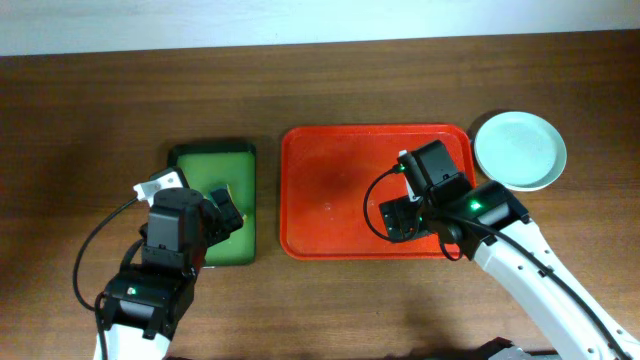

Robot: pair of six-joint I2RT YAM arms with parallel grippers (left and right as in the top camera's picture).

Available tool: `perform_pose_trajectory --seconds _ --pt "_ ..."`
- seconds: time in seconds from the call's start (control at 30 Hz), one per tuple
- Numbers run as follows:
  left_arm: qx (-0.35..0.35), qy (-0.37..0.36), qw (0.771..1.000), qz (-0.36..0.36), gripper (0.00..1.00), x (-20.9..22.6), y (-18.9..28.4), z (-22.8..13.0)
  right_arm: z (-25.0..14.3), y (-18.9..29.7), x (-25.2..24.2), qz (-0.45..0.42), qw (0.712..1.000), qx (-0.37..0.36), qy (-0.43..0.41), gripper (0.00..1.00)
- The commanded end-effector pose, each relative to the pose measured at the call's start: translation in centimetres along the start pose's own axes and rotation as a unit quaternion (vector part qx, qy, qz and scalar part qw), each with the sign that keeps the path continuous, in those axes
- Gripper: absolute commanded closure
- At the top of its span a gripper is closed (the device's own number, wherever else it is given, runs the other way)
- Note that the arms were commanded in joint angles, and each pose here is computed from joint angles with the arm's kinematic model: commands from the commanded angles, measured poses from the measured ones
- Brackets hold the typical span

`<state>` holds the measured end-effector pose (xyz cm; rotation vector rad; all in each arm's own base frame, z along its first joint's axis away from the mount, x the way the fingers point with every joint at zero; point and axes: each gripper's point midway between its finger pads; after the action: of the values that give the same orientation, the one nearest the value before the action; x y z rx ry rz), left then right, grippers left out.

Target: Clean dirty plates on tray and stack at the side

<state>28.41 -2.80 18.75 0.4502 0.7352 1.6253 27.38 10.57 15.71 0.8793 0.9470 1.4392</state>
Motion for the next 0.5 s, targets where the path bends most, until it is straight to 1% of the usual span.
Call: perform_pose_trajectory --seconds 0.0,0.03,0.1,0.13,0.17,0.2,0.3,0.4,0.47 --pt "0.001 0.003 1.000 0.007 0.01 0.3 -0.1 -0.3 1.0 0.4 -0.3 0.001 0.999 -0.031 -0.012 0.02" --pt "0.001 0.003 1.000 0.007 0.01 0.3 -0.1 -0.3 1.7 0.9 -1.3 0.008 0.997 -0.061 -0.037 0.01" --pt "0.001 0.003 1.000 0.007 0.01 0.3 -0.1 -0.3 1.6 0.9 -3.5 0.047 0.988 -0.110 -0.093 0.01" --pt "0.001 0.003 1.000 0.007 0.01 0.3 -0.1 -0.3 1.5 0.9 -4.2 0.072 0.982 -0.146 -0.101 0.02" --pt "0.001 0.003 1.000 0.007 0.00 0.3 -0.1 -0.3 1.4 1.4 -5.2 0.098 0.967 -0.208 -0.105 0.02" --pt "0.001 0.003 1.000 0.007 0.01 0.3 -0.1 -0.3 0.9 1.8 -6.1 0.106 0.955 -0.252 -0.115 0.01" --pt "0.001 0.003 1.000 0.007 0.01 0.3 -0.1 -0.3 -1.7 3.9 -8.2 0.103 0.906 -0.390 -0.128 0.01" --pt "0.001 0.003 1.000 0.007 0.01 0.3 -0.1 -0.3 -2.9 5.5 -8.2 0.099 0.871 -0.467 -0.115 0.01" --pt "0.001 0.003 1.000 0.007 0.01 0.3 -0.1 -0.3 -3.0 5.7 -8.2 0.099 0.863 -0.482 -0.111 0.02"
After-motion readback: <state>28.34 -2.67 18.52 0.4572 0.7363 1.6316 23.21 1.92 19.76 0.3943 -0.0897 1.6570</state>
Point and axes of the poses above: each gripper's point midway between its finger pads, its own y axis back along the fingers, its own x axis along the line the jaws close on, z = x × y, and after that the axes turned 11 degrees about -y, right-handed
